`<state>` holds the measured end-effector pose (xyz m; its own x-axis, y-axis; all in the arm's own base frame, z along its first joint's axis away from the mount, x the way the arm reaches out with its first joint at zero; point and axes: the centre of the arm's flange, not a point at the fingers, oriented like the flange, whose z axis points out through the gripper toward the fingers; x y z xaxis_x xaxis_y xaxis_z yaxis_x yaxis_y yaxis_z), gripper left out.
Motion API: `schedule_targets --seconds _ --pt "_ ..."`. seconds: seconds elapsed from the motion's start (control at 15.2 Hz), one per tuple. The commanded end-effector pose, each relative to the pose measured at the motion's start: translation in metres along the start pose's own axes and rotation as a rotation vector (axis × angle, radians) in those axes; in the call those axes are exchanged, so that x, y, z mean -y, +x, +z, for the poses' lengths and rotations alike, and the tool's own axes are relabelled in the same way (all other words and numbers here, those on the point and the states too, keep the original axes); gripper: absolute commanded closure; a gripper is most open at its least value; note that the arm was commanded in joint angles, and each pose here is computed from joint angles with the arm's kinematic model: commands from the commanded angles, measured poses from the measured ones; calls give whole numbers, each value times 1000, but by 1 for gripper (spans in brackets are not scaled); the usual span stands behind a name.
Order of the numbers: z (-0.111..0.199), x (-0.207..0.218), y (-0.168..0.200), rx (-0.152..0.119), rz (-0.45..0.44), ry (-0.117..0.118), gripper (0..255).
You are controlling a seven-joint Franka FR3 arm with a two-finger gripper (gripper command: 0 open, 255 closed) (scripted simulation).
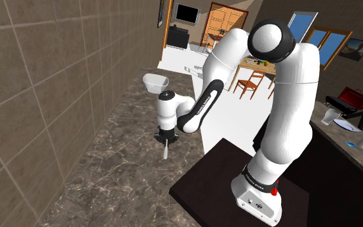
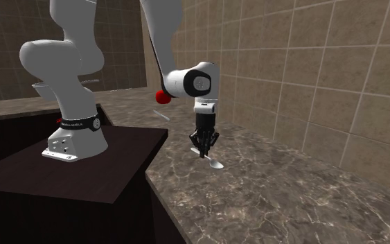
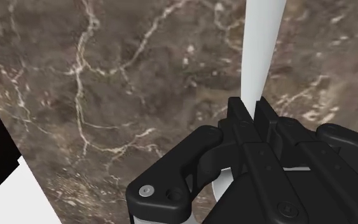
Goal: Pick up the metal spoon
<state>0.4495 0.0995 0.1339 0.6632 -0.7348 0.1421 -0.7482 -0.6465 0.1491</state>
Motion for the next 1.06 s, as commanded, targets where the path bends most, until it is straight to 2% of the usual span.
schedule_targets --seconds 0.0,0.86,0.99 --pt "-7 -2 1 1 0 -1 255" --pt "-75 -12 11 1 0 -1 255" --pt "-75 -12 11 1 0 -1 255"
